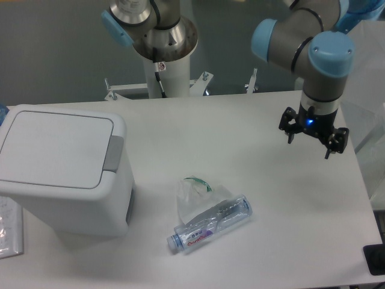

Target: Open the trash can

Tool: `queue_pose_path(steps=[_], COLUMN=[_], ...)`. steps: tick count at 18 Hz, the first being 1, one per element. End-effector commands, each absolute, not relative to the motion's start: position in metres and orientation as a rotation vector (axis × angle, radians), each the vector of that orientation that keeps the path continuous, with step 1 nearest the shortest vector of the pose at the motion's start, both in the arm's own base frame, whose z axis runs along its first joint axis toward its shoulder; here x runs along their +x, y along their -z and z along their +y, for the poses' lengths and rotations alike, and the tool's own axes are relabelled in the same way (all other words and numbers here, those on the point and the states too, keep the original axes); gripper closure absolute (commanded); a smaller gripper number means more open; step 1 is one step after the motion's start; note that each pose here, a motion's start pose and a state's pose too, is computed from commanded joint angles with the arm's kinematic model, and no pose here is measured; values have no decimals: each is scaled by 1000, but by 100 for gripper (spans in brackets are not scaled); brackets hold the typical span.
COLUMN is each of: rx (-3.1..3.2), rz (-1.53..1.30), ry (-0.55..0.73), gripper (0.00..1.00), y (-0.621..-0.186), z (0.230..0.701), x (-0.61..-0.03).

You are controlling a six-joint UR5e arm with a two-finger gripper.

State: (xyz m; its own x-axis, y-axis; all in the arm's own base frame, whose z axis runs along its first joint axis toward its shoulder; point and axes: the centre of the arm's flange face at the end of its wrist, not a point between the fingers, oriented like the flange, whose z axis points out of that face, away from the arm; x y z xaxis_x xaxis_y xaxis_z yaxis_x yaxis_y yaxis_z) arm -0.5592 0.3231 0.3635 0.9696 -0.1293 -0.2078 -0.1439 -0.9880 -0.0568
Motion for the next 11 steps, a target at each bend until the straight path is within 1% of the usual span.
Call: queue_pose_path(steps=[11], rx=[-3026], rz=[191], ry=[-308], gripper=[0], y=[-365], z=[323], x=[-560])
